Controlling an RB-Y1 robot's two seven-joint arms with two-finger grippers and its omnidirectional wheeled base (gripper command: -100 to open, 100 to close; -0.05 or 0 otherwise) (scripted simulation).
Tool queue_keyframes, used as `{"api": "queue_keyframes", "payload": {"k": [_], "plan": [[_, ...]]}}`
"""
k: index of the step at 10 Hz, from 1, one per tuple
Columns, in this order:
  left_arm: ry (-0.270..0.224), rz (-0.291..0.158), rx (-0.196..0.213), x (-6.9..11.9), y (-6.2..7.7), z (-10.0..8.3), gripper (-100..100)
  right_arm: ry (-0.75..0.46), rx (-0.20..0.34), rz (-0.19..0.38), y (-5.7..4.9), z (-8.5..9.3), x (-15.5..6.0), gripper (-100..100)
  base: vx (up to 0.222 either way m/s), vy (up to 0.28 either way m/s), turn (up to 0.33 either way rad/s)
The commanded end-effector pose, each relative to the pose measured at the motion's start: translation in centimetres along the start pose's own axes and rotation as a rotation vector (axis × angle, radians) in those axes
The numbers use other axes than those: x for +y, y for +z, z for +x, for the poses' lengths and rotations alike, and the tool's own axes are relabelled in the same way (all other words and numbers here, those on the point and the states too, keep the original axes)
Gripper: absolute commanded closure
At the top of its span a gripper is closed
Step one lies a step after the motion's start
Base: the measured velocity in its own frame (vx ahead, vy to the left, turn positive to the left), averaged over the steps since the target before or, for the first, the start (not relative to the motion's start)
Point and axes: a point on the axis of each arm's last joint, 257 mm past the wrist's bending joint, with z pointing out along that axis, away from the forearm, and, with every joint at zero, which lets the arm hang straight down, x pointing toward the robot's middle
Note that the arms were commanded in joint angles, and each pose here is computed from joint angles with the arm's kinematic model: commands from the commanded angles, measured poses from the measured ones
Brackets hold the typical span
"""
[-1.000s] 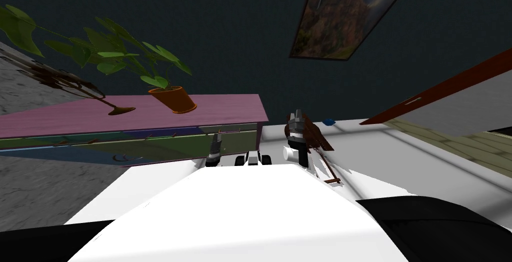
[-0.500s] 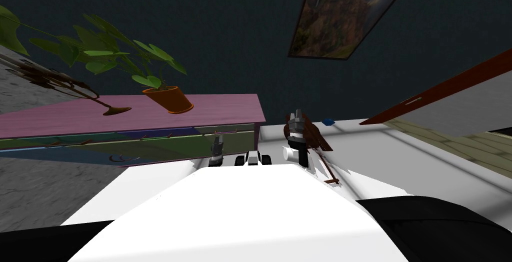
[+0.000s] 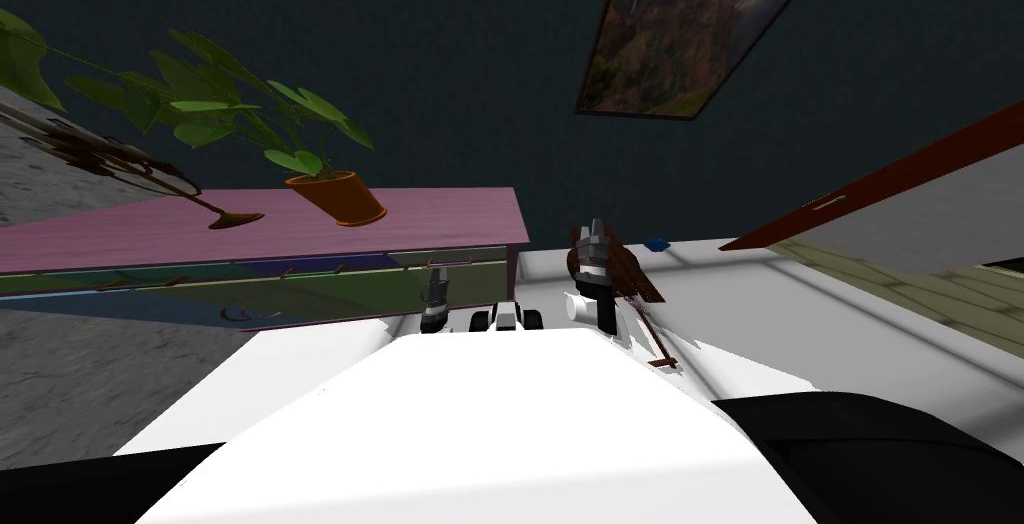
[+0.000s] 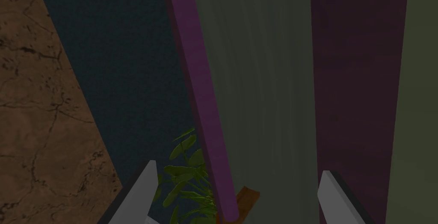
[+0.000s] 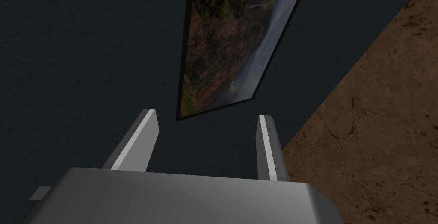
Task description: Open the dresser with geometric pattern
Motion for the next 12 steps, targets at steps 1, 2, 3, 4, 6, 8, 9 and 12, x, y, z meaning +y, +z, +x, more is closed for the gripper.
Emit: {"api": "queue_keyframes", "payload": {"k": [1, 2, 3, 4, 6, 8, 9, 12], "plan": [[-0.001, -0.002, 0.003, 0.3, 2.0, -0.3, -100, 0.0, 0.0, 0.0, 0.0, 0.0, 0.0, 0, -0.026, -0.015, 0.013], [-0.002, -0.002, 0.003, 0.3, 2.4, -0.3, -100, 0.0, 0.0, 0.0, 0.0, 0.0, 0.0, 0, -0.024, -0.013, 0.012], [-0.002, -0.002, 0.003, 0.3, 1.9, -0.3, -100, 0.0, 0.0, 0.0, 0.0, 0.0, 0.0, 0, -0.011, -0.006, 0.002], [-0.001, -0.002, 0.001, 0.2, 1.0, -0.1, 100, 0.0, 0.0, 0.0, 0.0, 0.0, 0.0, 0, 0.013, 0.007, -0.011], [0.0, -0.003, 0.0, 0.1, 0.1, 0.0, 100, 0.0, 0.0, 0.0, 0.0, 0.0, 0.0, 0, 0.028, 0.018, -0.015], [0.001, -0.003, -0.002, -0.1, -1.3, 0.2, 100, 0.0, 0.0, 0.0, 0.0, 0.0, 0.0, 0, 0.023, 0.018, -0.009], [0.001, -0.003, -0.003, -0.2, -1.8, 0.2, 100, 0.0, 0.0, 0.0, 0.0, 0.0, 0.0, 0, 0.013, 0.013, -0.009], [-0.004, -0.001, 0.003, -0.1, -0.1, -0.4, 100, 0.0, 0.0, 0.0, 0.0, 0.0, 0.0, 0, -0.095, -0.029, 0.025]]}}
